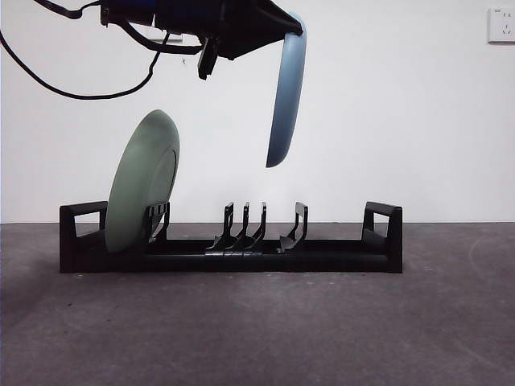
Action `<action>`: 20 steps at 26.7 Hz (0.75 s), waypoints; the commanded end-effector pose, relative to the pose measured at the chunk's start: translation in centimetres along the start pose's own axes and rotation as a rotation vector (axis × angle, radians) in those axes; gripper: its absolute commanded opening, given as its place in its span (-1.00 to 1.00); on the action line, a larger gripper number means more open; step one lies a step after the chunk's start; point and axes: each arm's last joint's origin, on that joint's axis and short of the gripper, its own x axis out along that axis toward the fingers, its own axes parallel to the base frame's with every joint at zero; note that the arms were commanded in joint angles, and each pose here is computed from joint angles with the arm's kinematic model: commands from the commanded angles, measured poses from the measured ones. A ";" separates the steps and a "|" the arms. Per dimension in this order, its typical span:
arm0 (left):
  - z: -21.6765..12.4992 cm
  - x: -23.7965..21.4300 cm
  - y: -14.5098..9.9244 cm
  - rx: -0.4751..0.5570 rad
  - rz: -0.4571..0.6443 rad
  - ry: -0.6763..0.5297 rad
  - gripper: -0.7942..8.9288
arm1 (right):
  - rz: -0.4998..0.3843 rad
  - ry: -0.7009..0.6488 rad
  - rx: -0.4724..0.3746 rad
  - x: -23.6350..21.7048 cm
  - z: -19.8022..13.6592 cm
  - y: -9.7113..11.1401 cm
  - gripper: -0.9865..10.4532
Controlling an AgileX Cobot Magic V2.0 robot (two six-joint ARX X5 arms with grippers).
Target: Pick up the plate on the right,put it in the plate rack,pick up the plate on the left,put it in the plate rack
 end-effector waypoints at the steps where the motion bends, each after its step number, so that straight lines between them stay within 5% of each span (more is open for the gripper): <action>1: 0.2 -0.1 0.1 -0.011 -0.002 -0.016 -0.86 | -0.001 -0.005 -0.004 -0.1 0.1 0.0 -0.28; 20: -3.0 1.7 3.0 -0.066 0.041 0.068 -0.86 | -0.002 -0.005 -0.004 -0.1 0.1 0.0 -0.28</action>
